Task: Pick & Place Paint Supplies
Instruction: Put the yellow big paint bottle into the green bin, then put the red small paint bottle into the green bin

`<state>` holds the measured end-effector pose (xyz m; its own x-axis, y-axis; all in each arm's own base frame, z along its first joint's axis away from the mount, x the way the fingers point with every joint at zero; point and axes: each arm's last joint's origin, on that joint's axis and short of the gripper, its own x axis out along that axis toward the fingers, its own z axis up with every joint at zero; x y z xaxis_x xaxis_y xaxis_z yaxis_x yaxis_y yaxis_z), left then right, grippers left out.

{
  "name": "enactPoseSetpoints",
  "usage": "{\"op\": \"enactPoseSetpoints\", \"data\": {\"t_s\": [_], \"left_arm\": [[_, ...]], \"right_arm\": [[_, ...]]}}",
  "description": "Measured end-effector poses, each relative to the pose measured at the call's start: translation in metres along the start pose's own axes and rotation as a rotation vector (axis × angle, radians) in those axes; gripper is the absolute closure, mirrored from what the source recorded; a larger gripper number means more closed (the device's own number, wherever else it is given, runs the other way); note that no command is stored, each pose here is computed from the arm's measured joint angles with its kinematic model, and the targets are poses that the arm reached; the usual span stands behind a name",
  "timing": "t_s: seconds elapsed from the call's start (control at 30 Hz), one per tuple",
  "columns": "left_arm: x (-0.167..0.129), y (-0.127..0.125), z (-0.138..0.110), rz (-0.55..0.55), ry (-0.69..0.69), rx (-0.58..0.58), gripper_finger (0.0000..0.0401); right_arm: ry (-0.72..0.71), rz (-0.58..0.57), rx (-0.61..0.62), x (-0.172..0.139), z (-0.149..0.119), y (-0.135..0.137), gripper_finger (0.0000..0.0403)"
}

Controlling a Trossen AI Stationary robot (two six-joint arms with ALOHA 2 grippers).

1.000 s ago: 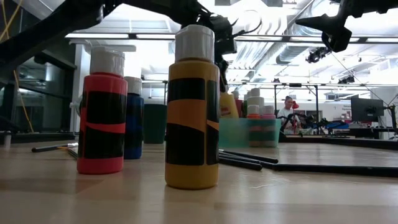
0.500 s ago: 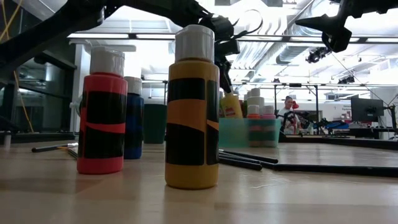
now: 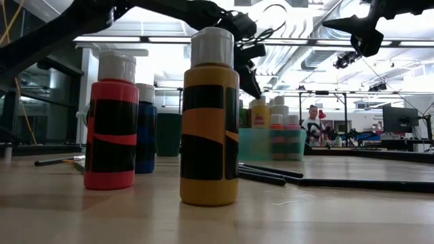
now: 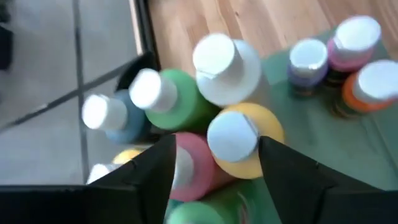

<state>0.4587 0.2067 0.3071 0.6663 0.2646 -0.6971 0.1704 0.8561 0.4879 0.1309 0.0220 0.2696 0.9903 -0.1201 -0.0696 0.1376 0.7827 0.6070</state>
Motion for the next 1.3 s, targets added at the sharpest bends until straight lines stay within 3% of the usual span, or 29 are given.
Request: {"op": "enactPoseSetpoints", "data": {"t_s": [0.3,0.57,0.73,0.9,1.03,1.13,1.3], "left_arm": [[-0.009,0.001,0.002,-0.020,-0.011,-0.026,0.0169],[-0.090,0.003,0.015,-0.074,-0.061,-0.051,0.0168],[-0.146,-0.006,0.018,-0.102,-0.044,-0.047,0.0168],[-0.179,-0.036,0.015,-0.192,0.047,-0.059,0.0167],[-0.200,-0.069,0.015,-0.188,0.099,-0.083,0.0167],[-0.214,-0.101,0.009,-0.178,0.119,-0.131,0.0167],[-0.236,-0.167,-0.023,-0.226,0.186,-0.279,0.0167]], "right_arm": [[0.000,0.000,0.003,0.000,0.000,0.000,0.0151],[0.000,0.000,-0.072,0.000,0.000,0.000,0.0151],[0.000,0.000,-0.054,0.000,0.000,0.000,0.0151],[0.003,-0.002,-0.056,0.000,0.000,0.000,0.0151],[0.025,-0.019,-0.068,0.003,-0.003,-0.001,0.0151],[0.056,-0.042,-0.083,0.003,-0.006,-0.004,0.0151],[0.093,-0.070,-0.101,0.002,-0.010,-0.007,0.0151]]}}
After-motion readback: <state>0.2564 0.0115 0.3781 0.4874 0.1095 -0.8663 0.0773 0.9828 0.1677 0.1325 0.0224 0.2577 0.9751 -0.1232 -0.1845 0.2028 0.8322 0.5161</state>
